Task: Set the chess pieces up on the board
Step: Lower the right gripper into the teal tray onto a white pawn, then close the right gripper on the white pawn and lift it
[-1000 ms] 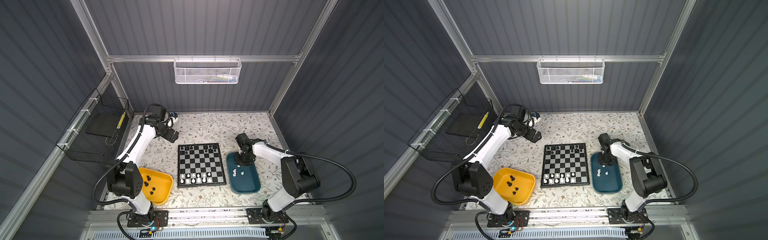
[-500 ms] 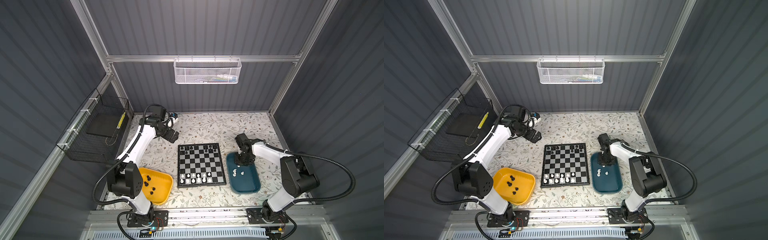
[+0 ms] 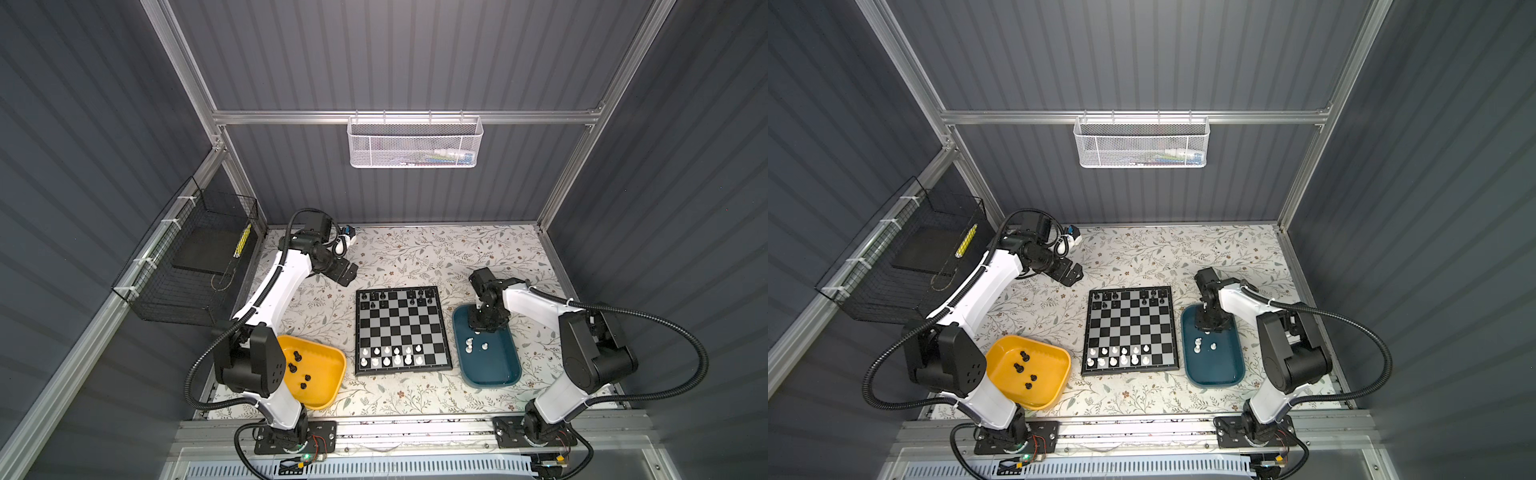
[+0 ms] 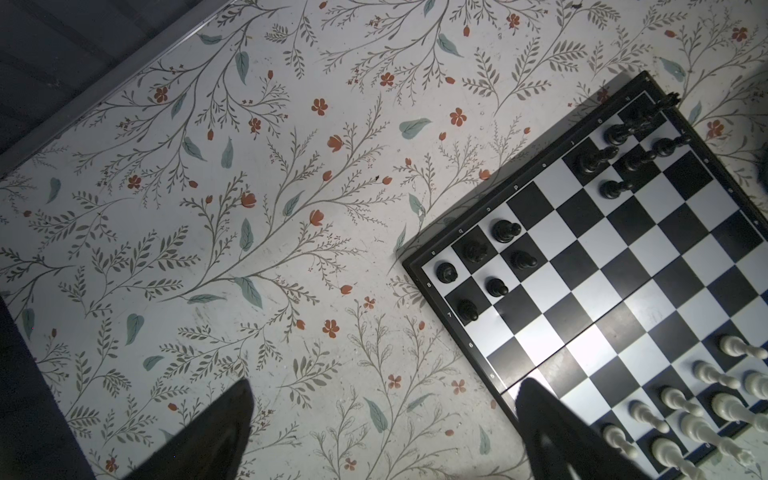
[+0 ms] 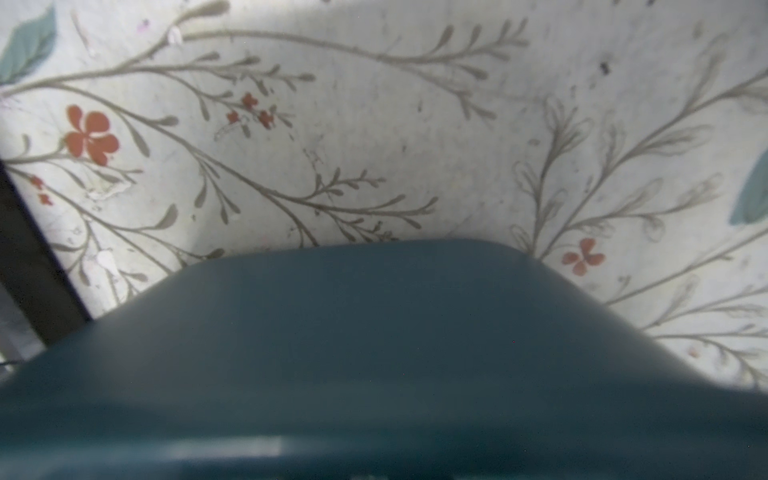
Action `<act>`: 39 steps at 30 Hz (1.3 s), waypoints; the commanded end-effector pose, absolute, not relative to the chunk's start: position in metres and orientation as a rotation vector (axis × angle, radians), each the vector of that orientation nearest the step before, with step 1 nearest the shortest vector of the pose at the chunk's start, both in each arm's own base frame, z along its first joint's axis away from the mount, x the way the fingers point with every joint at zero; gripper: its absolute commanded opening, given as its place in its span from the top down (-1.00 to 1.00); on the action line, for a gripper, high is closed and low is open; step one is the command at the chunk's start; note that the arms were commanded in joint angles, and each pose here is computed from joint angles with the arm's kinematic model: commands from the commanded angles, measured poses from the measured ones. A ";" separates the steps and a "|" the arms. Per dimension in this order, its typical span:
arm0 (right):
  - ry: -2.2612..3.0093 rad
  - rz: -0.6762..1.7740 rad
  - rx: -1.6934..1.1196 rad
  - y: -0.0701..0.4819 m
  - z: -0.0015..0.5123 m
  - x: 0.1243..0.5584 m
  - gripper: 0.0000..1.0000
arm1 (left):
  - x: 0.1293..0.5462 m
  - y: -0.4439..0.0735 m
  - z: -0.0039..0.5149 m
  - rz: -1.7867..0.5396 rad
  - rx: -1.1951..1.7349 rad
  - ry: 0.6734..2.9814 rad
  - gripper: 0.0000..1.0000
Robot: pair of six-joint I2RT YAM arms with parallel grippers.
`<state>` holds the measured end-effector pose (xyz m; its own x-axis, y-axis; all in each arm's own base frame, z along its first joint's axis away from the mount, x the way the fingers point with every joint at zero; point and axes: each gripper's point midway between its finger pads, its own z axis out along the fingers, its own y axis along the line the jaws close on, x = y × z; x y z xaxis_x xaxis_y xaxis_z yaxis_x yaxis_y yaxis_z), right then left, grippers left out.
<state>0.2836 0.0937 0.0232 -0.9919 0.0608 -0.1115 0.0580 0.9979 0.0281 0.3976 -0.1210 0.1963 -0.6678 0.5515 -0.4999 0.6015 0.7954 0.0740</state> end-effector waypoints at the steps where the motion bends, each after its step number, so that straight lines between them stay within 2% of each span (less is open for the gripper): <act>1: 3.054 -0.001 0.075 0.090 0.018 0.277 0.66 | 0.390 -0.124 0.206 -0.138 0.888 2.442 -0.99; 13: 3.053 0.010 0.058 0.092 0.021 0.277 0.82 | 0.393 -0.124 0.208 -0.129 0.903 2.445 -0.99; 39: 3.041 0.037 0.024 0.090 0.046 0.264 0.84 | 0.396 -0.125 0.201 -0.128 0.925 2.459 -0.99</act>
<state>0.2733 0.0892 0.0443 -0.9917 0.0316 -0.1248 0.0288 0.9993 0.0238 0.3961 -0.1194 0.1955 -0.6575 0.5741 -0.4880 0.6166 0.7822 0.0894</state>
